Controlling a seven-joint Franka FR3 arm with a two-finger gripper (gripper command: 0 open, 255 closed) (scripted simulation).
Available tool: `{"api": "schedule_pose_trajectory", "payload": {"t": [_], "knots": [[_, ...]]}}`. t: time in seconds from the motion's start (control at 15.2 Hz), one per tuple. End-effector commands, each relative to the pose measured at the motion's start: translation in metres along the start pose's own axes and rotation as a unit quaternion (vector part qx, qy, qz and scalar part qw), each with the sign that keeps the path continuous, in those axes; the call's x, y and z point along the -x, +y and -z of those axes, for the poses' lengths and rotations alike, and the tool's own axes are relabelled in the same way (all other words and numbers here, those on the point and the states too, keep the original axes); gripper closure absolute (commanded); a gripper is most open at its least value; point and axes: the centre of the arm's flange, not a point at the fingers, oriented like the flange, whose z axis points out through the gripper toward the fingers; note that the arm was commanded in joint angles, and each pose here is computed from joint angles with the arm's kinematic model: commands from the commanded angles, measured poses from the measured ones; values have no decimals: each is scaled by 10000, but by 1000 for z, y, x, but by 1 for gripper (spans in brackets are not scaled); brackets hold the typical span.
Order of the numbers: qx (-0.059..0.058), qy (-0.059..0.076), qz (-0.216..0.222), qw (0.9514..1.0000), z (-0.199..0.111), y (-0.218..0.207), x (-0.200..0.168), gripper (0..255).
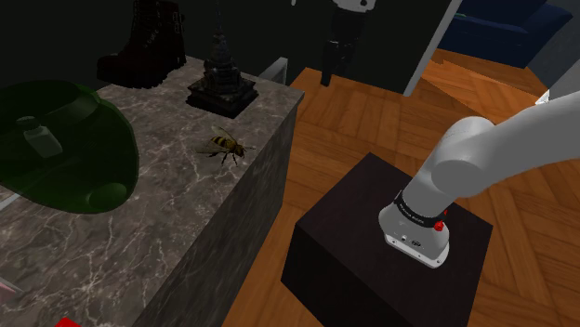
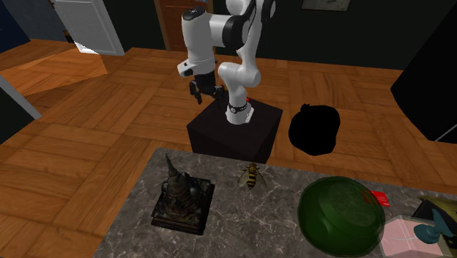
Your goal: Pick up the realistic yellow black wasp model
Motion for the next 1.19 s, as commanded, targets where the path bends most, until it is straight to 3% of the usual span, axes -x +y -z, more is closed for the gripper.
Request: {"api": "schedule_pose_trajectory", "payload": {"t": [0.0,0.53,1.12], "knots": [[-93,-18,157,9998,-14,-15,-17,0],[-446,-100,780,9959,-61,-80,-77,0],[-842,-190,1474,9853,-109,-166,-133,0]]}}
